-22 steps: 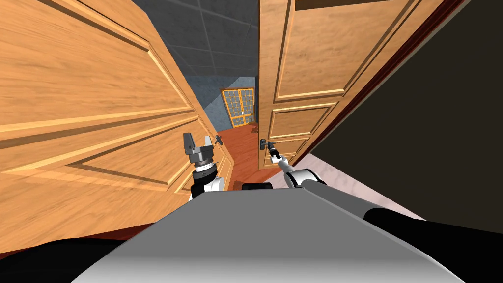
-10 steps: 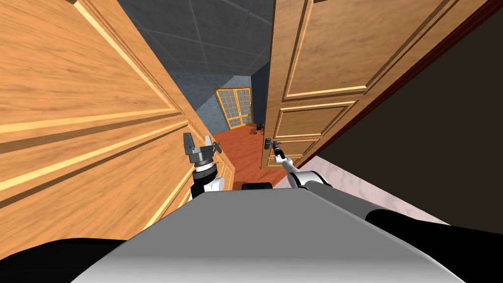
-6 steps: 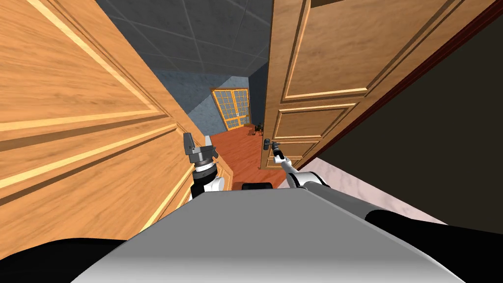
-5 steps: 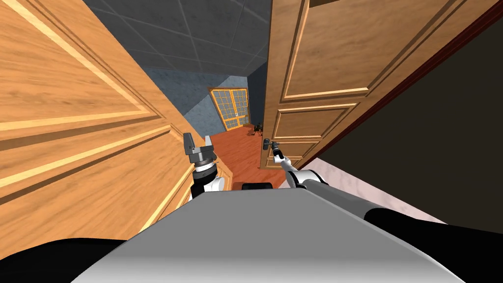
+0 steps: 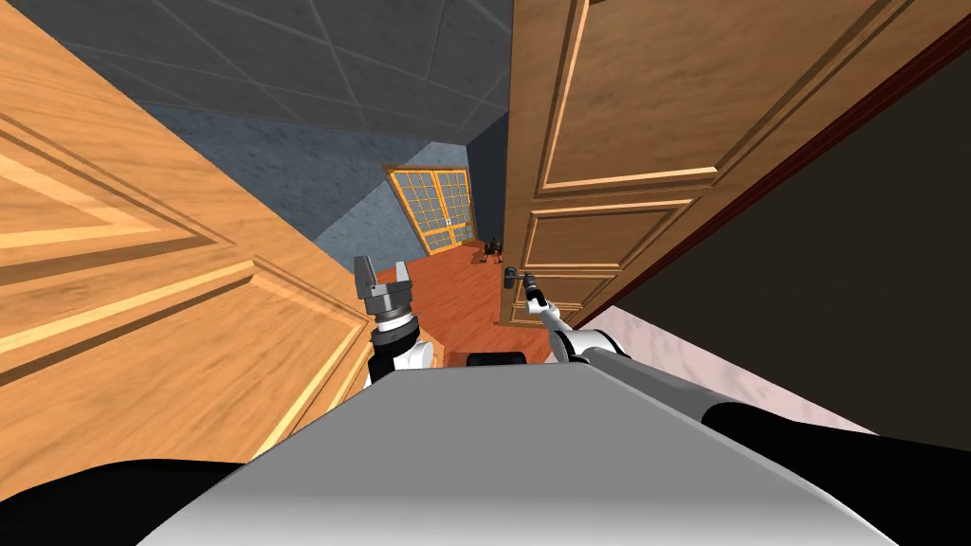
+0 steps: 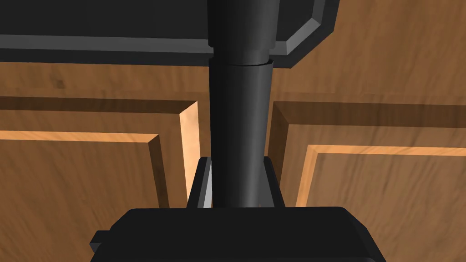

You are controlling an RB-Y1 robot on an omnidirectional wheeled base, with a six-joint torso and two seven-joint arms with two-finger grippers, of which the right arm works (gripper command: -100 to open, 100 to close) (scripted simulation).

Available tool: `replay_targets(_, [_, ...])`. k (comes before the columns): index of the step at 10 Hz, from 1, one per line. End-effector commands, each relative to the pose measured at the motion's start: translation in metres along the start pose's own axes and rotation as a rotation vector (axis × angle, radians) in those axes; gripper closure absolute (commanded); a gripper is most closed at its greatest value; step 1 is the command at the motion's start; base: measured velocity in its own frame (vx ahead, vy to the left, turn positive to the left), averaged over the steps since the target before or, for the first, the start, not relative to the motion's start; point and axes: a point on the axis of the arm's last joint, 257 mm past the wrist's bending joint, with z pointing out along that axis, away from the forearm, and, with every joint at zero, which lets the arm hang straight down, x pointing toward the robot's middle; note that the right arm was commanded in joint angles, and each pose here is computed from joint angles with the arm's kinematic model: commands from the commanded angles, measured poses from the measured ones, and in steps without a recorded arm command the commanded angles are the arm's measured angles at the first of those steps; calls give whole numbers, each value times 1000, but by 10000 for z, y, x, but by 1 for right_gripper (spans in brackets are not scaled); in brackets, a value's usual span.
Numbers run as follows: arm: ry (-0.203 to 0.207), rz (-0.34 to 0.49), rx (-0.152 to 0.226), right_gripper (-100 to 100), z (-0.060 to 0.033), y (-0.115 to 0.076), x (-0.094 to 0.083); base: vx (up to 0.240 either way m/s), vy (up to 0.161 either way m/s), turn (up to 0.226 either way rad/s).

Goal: Push the door open

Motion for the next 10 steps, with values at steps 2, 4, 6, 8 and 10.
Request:
replay_targets(2, [-24,-14,-19,100,27,95,-122,152,14,-152])
replay_targets(4, [-29,-16,-20,100,30,101,-97,164,46,-164])
replay_targets(6, [-34,-18,-21,100,32,105,-57,162,45,-185])
replay_targets(8, [-39,-19,-21,100,32,106,-6,193,83,-173])
replay_targets(10, [-43,-18,-20,100,29,102,57,183,82,-213])
